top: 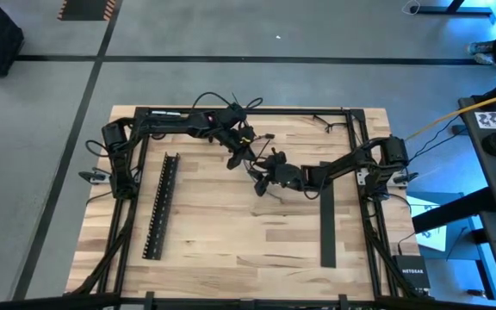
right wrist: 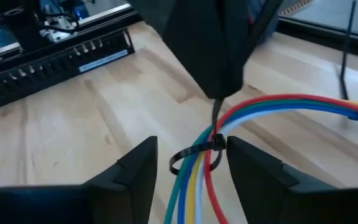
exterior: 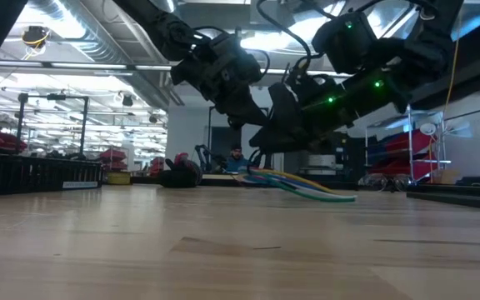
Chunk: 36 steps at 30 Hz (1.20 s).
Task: Ziptie cables
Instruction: Wrap the cable wires with the black zip tie
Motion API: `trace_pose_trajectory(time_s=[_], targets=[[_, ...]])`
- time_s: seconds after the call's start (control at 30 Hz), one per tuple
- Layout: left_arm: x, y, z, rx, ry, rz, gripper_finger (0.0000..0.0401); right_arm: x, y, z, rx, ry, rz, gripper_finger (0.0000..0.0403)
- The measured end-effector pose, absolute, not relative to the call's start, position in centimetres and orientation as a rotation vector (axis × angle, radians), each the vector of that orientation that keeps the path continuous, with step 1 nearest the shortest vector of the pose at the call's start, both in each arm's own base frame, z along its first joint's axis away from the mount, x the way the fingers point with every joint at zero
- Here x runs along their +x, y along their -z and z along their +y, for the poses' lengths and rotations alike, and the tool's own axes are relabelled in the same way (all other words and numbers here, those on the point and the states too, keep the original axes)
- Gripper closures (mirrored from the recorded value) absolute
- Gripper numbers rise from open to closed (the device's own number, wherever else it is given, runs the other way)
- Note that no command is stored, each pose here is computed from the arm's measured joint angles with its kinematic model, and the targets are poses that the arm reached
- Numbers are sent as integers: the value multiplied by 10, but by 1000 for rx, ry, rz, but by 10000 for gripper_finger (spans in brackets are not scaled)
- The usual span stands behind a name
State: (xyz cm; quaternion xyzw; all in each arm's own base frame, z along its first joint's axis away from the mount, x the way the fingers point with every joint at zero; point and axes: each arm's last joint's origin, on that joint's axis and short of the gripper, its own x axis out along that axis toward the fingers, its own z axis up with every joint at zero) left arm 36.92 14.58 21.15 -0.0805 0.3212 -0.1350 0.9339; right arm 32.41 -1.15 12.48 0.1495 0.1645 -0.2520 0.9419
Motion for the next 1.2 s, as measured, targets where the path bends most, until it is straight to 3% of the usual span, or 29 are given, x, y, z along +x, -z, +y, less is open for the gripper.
trace_pose_trajectory(time_s=[0.13, 0.53, 0.77, 0.93, 1.2], targets=[[369, -211, 146, -164, 276, 657, 401, 324, -125, -16, 311, 528, 334, 245], [369, -210, 146, -168, 277, 657, 401, 324, -119, -21, 304, 556, 349, 392], [371, -217, 145, -167, 285, 610, 401, 324, -110, -21, 301, 563, 392, 393], [368, -251, 144, -146, 325, 457, 401, 327, -86, -21, 331, 561, 470, 397], [358, -250, 150, -194, 289, 520, 401, 332, -82, -20, 362, 533, 481, 396]])
